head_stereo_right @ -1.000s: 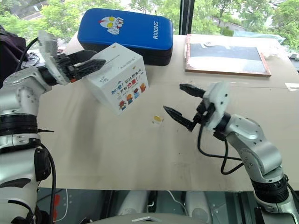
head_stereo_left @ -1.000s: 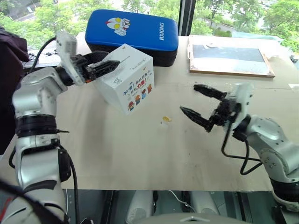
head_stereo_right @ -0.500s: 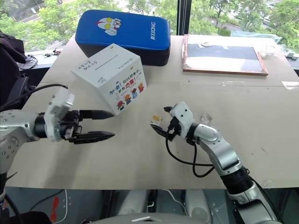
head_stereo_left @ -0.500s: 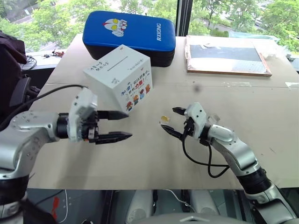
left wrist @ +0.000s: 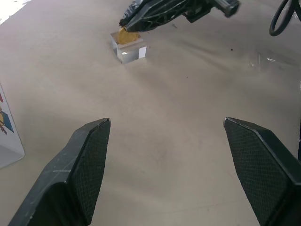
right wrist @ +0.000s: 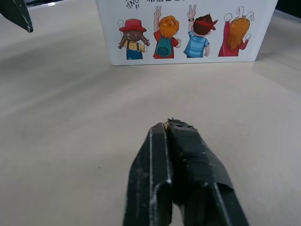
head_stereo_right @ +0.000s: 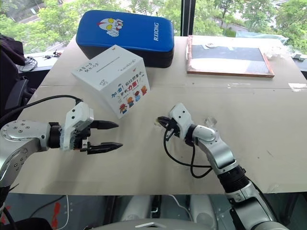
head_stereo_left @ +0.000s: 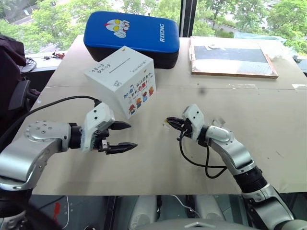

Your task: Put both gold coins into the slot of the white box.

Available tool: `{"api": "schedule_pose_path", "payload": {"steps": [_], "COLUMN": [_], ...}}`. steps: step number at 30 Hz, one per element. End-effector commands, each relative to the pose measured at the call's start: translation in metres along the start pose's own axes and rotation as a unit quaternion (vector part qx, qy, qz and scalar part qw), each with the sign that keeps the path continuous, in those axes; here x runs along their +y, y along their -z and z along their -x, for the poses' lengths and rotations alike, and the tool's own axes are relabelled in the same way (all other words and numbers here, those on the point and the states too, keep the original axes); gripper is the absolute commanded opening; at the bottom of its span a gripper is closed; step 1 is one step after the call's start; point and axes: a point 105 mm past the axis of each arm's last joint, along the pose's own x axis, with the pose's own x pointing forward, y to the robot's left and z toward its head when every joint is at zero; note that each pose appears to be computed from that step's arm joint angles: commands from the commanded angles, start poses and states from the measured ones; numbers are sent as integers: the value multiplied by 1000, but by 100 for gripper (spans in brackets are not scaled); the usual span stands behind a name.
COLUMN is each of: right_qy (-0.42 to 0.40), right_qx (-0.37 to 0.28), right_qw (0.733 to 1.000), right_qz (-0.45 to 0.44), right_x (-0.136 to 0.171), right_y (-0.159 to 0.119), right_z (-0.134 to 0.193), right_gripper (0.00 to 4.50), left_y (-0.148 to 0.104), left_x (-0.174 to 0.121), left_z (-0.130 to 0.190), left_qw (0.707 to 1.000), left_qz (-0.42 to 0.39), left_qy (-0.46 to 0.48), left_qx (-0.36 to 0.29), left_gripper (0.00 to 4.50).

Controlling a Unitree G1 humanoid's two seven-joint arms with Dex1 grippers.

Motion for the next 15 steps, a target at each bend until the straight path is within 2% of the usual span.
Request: {"api": "schedule_pose_path", "payload": {"steps": [1,3,8,12,15], "right_qy": [-2,4,12,12,-6], "right_qx": [-16,-33,-107,-140,-212], "right_qw": [1000,999,993,986,965], "right_qz": [12,1,-54,-91,-154], "right_x": [1,-1,-5,-8,-7], "right_y": [-10,-17,-47,-62,-90], "right_z": [2,3,12,20,29], "right_gripper": [10,10,10,10,10], "left_y": [-8,-11,-35,-43,-61], "left_x": [1,4,10,10,19], "left_z": [1,0,-2,-2,1], "left_qw": [1000,1000,991,983,955], "left_qz": [-16,-13,28,58,113], "left_qy": [-3,-10,-18,-16,-22], "left_qx": [-7,-24,-130,-175,-275], "left_gripper": [391,391,391,391,391]}}
